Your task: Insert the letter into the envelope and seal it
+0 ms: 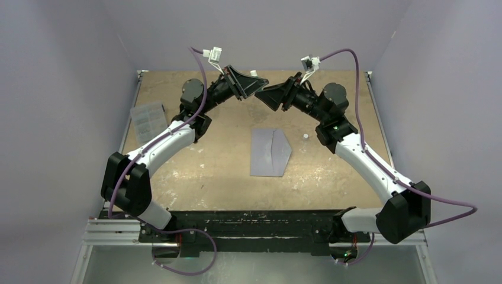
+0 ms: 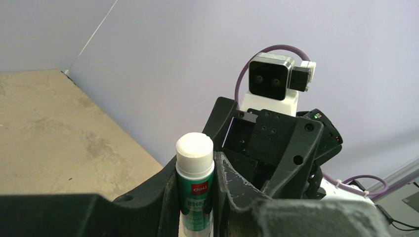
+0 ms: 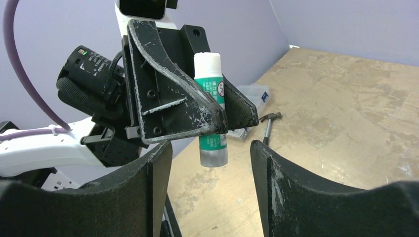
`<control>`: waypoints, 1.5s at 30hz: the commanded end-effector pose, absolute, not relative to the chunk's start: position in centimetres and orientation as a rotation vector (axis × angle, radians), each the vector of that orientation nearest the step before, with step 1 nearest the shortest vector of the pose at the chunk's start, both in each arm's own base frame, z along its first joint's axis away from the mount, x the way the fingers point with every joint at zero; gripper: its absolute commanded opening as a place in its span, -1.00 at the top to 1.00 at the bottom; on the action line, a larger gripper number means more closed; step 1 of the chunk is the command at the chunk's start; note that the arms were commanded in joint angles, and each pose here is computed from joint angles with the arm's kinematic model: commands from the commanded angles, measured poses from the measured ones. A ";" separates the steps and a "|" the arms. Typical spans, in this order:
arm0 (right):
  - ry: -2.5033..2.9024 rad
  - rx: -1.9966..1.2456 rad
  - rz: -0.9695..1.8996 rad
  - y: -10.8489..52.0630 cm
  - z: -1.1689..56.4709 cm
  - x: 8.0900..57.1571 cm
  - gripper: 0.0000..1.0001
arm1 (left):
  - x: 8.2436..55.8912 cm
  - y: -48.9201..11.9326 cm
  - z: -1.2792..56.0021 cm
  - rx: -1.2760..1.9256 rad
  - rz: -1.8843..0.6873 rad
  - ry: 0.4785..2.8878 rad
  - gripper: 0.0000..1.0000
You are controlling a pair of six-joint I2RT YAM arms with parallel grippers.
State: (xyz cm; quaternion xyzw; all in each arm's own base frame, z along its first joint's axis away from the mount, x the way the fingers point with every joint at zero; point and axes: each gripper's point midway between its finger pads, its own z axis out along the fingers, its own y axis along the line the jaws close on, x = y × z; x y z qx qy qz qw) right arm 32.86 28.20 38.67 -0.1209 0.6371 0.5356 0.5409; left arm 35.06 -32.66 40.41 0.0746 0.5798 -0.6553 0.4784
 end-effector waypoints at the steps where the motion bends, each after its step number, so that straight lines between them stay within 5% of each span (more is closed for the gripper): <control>1: 1.454 -0.340 1.295 28.5 39.9 32.0 -0.18 | 34.2 -32.3 43.7 0.229 -1.628 1.308 1.00; 9: 1.445 -0.386 1.334 29.2 40.0 31.8 0.26 | 34.1 -32.3 43.6 0.228 -1.644 1.305 1.00; 15: 1.453 -0.397 1.356 29.5 39.6 31.6 0.05 | 34.3 -32.0 43.8 0.219 -1.648 1.293 1.00; 18: 1.433 -0.377 1.346 29.2 40.1 31.8 0.34 | 34.4 -31.8 44.0 0.224 -1.649 1.286 1.00; 22: 1.392 -0.376 1.370 29.2 41.0 31.5 0.44 | 33.9 -32.0 44.0 0.249 -1.674 1.278 1.00; 28: 1.331 -0.458 1.490 29.6 42.0 29.2 1.00 | 33.3 -31.8 44.5 0.329 -1.678 1.253 1.00; 35: 1.084 -0.523 1.859 28.3 46.3 23.6 1.00 | 29.4 -29.8 46.5 0.718 -1.600 0.985 1.00; 45: 0.612 -0.363 2.310 23.0 50.8 20.2 1.00 | 26.6 -27.6 50.5 0.730 -1.608 0.712 1.00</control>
